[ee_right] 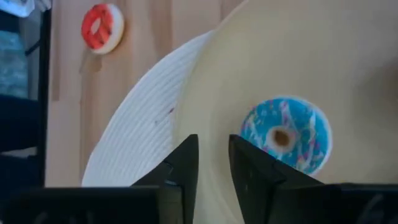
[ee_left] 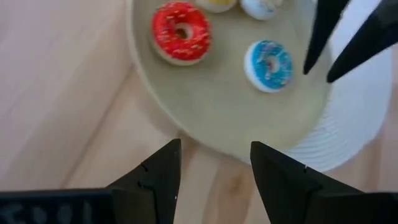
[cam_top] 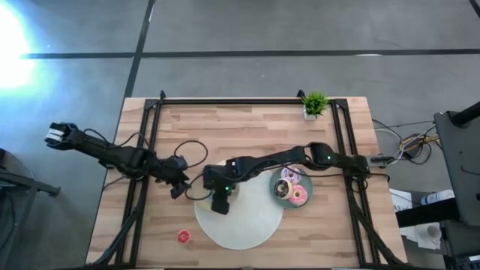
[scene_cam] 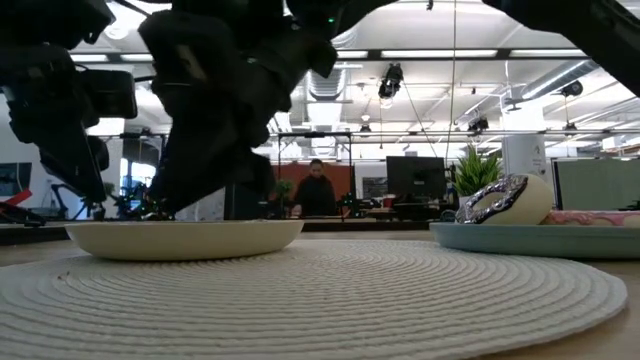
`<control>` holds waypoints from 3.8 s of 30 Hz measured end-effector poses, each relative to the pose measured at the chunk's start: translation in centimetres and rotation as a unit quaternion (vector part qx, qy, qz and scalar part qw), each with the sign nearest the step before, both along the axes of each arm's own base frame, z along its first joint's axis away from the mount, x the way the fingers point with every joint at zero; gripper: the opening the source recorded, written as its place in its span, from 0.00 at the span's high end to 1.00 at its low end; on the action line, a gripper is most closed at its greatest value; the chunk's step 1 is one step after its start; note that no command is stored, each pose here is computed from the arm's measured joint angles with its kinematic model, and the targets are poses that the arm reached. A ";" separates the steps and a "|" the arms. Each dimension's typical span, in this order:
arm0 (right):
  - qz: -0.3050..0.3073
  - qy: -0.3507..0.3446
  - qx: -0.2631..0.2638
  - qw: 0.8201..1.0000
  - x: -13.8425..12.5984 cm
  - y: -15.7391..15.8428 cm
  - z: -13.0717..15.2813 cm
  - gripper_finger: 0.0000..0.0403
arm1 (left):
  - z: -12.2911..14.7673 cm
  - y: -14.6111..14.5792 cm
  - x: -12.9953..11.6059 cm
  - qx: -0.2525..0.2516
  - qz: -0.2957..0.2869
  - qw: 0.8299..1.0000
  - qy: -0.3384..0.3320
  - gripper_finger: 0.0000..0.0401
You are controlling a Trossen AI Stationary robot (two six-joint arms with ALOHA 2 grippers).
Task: Pick & Place donuts
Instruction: Adjust the small blue donut on the brown plate, then put the small orange donut on the brown plate
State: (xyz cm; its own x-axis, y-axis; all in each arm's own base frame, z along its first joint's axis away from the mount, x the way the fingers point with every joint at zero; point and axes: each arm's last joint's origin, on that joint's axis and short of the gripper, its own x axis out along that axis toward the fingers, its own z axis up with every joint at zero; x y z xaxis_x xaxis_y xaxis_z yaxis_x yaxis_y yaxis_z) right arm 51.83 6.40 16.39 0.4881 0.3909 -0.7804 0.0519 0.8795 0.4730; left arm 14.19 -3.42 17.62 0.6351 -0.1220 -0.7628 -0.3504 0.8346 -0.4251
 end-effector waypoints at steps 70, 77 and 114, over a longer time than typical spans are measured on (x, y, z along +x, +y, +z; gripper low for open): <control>-0.035 0.074 -0.207 0.975 -7.9 0.5 6.8 0.40 | 1.0 -12.8 0.1 -0.012 -0.100 0.991 0.090 0.61; -0.097 0.023 -0.186 0.977 -13.0 0.8 7.5 0.37 | -0.1 -14.7 1.6 -0.001 -0.084 0.988 0.129 0.61; -0.158 -0.003 -0.169 0.973 -17.5 1.2 6.1 0.37 | -3.0 -16.6 2.9 -0.061 -0.089 0.982 0.155 0.91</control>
